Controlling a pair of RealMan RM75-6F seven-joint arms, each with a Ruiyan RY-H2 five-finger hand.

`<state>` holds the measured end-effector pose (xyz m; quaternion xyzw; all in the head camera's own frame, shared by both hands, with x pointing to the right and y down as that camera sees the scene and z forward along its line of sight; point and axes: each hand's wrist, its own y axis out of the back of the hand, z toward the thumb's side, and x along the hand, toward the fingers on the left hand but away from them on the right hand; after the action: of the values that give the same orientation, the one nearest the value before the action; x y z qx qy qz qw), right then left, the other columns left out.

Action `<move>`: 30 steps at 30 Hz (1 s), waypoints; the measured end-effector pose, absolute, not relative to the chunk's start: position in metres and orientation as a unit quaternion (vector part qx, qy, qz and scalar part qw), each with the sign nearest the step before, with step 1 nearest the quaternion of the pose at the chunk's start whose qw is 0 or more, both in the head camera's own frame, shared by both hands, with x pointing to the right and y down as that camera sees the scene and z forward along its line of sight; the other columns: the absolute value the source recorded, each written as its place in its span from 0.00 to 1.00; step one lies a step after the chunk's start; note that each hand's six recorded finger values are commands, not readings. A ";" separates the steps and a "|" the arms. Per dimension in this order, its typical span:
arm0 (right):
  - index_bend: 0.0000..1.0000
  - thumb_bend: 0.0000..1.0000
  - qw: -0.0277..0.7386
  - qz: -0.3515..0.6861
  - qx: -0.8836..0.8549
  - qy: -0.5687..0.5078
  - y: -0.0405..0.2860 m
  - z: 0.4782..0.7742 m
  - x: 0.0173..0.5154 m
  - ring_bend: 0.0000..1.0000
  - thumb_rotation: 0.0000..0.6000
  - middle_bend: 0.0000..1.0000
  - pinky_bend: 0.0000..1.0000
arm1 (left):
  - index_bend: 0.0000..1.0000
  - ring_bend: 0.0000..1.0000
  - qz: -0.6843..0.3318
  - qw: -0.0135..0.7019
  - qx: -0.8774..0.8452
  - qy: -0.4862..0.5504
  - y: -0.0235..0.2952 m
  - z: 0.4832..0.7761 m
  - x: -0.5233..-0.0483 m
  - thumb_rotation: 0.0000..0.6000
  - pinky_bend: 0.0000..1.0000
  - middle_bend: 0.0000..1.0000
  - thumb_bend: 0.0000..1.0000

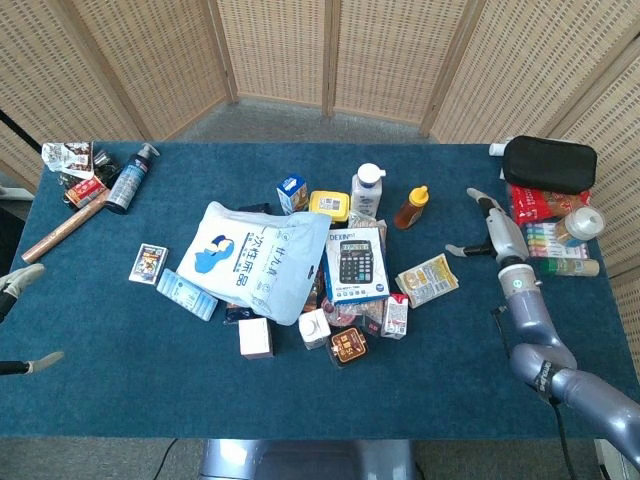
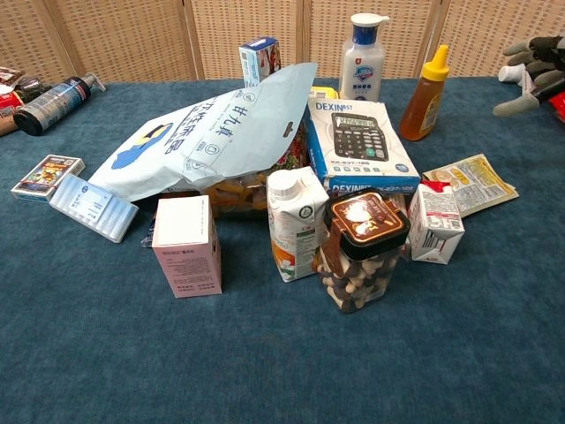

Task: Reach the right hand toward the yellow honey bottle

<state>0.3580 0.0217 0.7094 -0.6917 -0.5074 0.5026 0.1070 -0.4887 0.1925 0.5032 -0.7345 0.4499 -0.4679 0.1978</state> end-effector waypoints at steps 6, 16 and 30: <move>0.00 0.00 0.103 0.508 -0.687 -0.509 -0.001 0.721 0.338 0.00 1.00 0.00 0.00 | 0.03 0.00 -0.469 0.194 -0.733 0.453 0.190 0.505 -0.491 1.00 0.00 0.00 0.00; 0.00 0.00 0.090 0.515 -0.697 -0.491 -0.009 0.743 0.303 0.00 1.00 0.00 0.00 | 0.03 0.00 -0.475 0.188 -0.731 0.453 0.188 0.509 -0.494 1.00 0.00 0.00 0.00; 0.44 0.00 0.072 0.485 -0.671 -0.556 -0.025 0.749 0.292 0.78 1.00 0.81 0.70 | 0.03 0.00 -0.480 0.182 -0.730 0.451 0.187 0.513 -0.494 1.00 0.00 0.00 0.00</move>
<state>0.2916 -0.0254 0.7492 -0.6714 -0.5556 0.4851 0.0724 -0.4940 0.1873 0.5134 -0.7300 0.4510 -0.4802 0.1822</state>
